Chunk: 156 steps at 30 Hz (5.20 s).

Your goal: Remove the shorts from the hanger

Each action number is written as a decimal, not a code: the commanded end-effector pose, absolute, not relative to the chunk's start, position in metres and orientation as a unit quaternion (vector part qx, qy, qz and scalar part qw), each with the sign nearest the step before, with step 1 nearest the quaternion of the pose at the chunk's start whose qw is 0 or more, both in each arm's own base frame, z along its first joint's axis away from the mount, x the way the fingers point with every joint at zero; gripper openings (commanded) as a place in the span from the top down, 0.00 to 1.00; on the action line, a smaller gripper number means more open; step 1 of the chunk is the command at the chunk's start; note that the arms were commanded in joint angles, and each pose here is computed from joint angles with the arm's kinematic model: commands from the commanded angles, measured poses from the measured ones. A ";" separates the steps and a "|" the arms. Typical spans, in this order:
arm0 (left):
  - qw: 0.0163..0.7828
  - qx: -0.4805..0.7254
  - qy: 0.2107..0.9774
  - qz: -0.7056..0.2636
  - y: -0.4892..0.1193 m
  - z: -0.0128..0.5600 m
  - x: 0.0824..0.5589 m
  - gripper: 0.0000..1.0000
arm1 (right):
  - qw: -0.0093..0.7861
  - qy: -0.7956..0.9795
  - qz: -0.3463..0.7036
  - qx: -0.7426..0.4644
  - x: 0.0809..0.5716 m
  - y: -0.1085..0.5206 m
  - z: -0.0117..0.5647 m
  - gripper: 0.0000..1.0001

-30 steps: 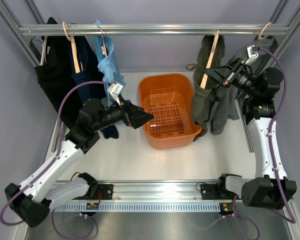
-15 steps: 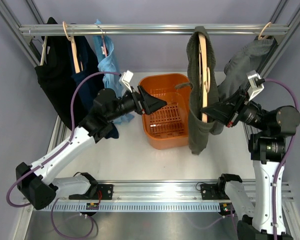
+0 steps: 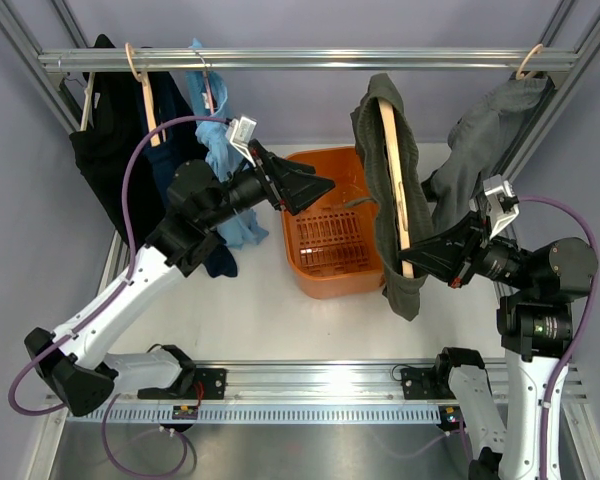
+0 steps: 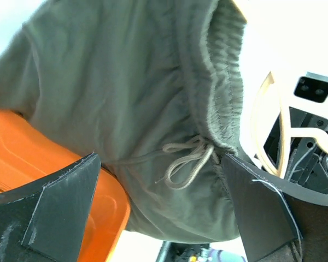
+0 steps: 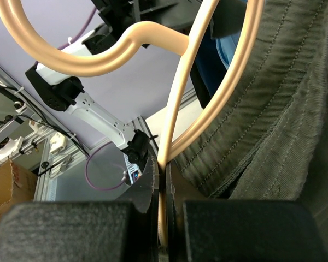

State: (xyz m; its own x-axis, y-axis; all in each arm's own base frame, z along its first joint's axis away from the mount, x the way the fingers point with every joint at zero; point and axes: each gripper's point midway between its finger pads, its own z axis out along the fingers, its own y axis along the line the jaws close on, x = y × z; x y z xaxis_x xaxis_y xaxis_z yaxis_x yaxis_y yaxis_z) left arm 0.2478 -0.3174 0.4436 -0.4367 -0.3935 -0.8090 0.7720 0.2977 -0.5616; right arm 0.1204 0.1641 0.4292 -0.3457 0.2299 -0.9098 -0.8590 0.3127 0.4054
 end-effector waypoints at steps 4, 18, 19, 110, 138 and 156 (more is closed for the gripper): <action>0.576 0.199 0.566 -0.554 -0.317 0.500 0.249 0.02 | 0.532 0.611 0.511 -0.287 0.120 0.164 0.428 1.00; 0.596 0.203 0.613 -0.477 -0.368 0.501 0.294 0.15 | 0.521 0.618 0.511 -0.291 0.111 0.165 0.416 1.00; 0.597 0.203 0.614 -0.475 -0.370 0.501 0.296 0.18 | 0.519 0.620 0.511 -0.292 0.110 0.165 0.414 1.00; 0.543 0.155 0.678 -0.471 -0.284 0.463 0.361 1.00 | 0.496 0.560 0.499 -0.437 0.101 0.210 0.393 1.00; 0.216 0.425 0.560 -0.678 -0.437 0.428 0.094 1.00 | 0.787 0.526 0.259 -0.191 0.175 0.120 0.553 1.00; 0.220 0.428 0.673 -0.561 -0.414 0.333 0.118 1.00 | 0.658 0.620 0.364 -0.222 0.204 0.162 0.487 1.00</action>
State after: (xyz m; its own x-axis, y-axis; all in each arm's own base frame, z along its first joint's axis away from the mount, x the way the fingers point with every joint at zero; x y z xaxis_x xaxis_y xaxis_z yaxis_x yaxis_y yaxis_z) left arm 0.0765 -0.4204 0.3817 -0.5293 0.3112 -0.7893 0.7783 -0.1921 -0.5977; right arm 0.2050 0.1436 0.5042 0.0844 0.1900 -0.9782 -0.6832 0.7256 0.0820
